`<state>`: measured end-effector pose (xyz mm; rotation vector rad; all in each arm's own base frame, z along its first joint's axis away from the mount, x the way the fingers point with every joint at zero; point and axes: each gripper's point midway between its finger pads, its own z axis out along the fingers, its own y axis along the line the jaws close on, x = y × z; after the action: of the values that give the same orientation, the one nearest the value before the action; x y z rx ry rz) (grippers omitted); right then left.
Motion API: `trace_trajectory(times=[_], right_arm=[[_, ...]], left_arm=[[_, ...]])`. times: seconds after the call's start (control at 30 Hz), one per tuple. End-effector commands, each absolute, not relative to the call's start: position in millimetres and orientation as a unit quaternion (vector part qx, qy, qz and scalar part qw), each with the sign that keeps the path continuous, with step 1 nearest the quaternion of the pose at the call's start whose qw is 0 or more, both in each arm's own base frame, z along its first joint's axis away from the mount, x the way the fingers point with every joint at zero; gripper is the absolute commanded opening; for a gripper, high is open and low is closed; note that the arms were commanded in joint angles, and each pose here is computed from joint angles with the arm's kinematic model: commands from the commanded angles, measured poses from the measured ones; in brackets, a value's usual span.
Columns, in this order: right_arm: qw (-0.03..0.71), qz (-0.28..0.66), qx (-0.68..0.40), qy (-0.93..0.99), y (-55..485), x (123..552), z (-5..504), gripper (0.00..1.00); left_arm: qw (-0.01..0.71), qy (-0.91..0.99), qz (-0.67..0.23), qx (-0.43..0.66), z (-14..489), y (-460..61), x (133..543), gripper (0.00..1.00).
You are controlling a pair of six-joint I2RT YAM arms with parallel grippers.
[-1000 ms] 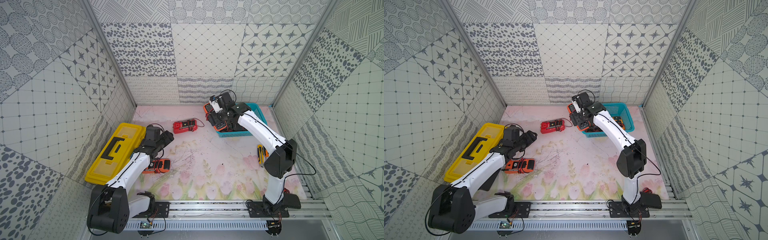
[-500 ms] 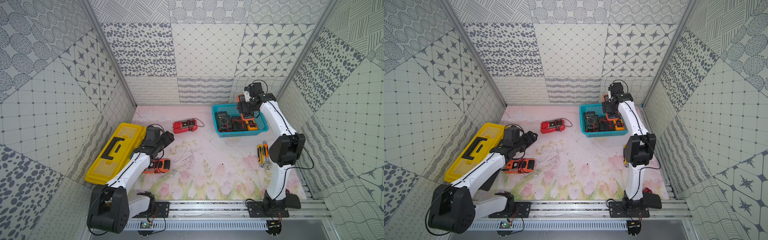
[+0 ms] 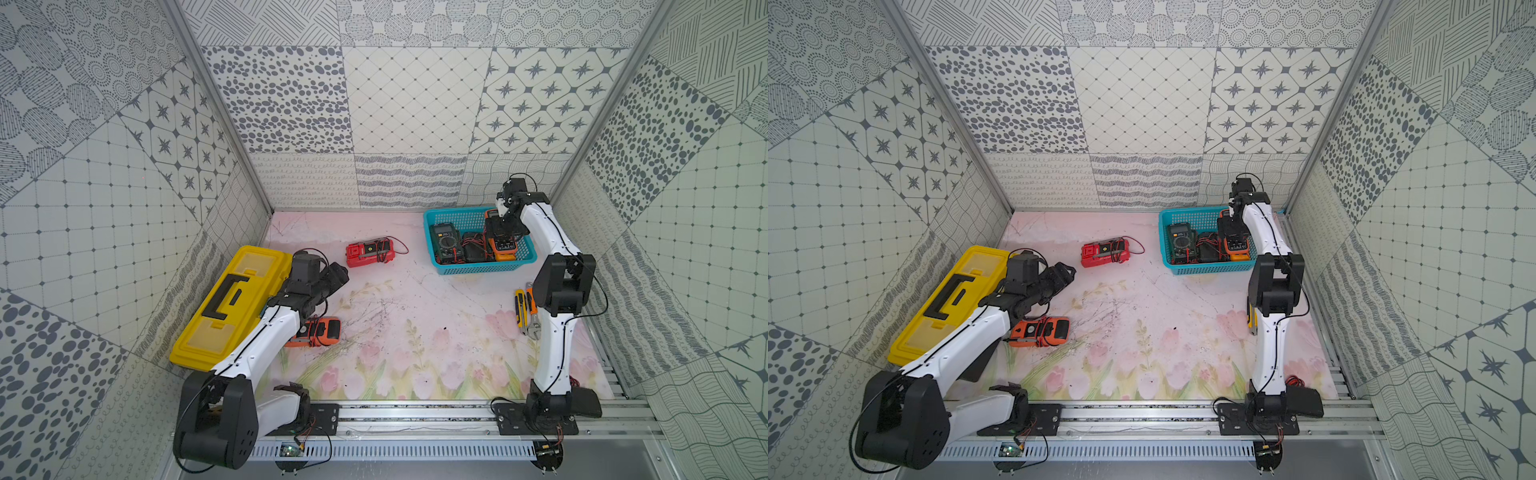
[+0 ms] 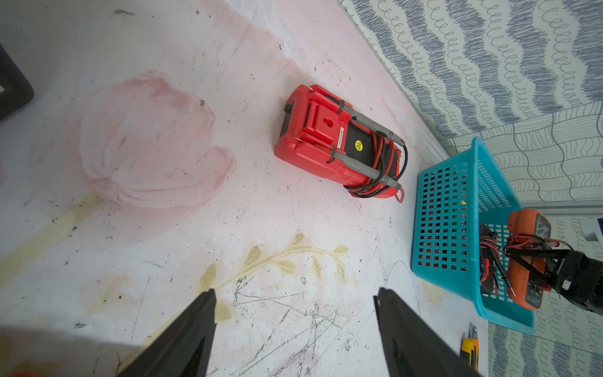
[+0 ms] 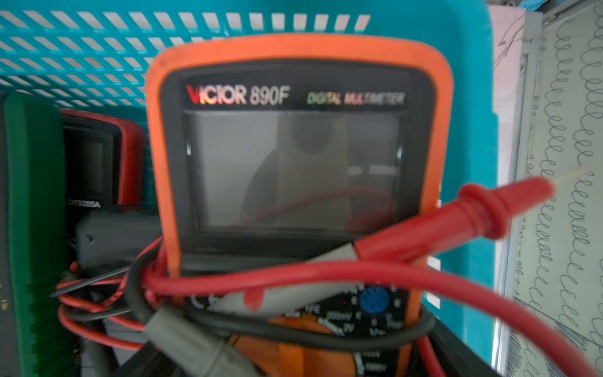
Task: Put the multimeter into the basket
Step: Place the multimeter in the basket.
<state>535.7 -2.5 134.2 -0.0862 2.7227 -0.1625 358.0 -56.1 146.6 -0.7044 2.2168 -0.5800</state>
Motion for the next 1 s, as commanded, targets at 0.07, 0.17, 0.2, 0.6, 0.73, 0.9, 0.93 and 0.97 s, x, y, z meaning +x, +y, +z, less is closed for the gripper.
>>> trace_trajectory(times=[0.07,0.17,0.2,0.6,0.73,0.9,0.93,0.97], right_arm=[[0.219,-0.060,-0.022,0.974,-2.3,547.0,132.3,0.29],[0.208,-0.057,-0.025,0.976,-1.1,545.4,123.2,0.31],[0.205,-0.057,-0.024,0.977,-2.2,544.9,120.9,0.32],[0.146,-0.023,0.006,0.989,-9.5,534.0,77.9,0.72],[0.130,-0.019,0.008,0.991,-8.2,529.1,68.9,0.81],[0.152,-0.017,0.016,0.988,-7.9,531.6,90.5,0.98],[0.161,-0.018,0.017,0.987,-8.5,532.9,98.4,0.98],[0.170,-0.021,0.020,0.985,-9.6,534.1,107.0,0.98]], left_arm=[[0.359,0.869,-0.214,-0.265,146.9,-53.9,357.5,0.81],[0.360,0.869,-0.214,-0.264,147.7,-54.2,357.9,0.81],[0.361,0.868,-0.214,-0.266,147.8,-53.8,358.1,0.81],[0.356,0.867,-0.220,-0.269,143.8,-55.8,359.9,0.82],[0.352,0.868,-0.225,-0.269,141.7,-57.8,361.2,0.82],[0.352,0.868,-0.226,-0.269,141.5,-57.9,360.9,0.81],[0.352,0.868,-0.226,-0.269,142.0,-58.3,360.8,0.81],[0.352,0.868,-0.226,-0.269,141.7,-58.2,360.5,0.81]])
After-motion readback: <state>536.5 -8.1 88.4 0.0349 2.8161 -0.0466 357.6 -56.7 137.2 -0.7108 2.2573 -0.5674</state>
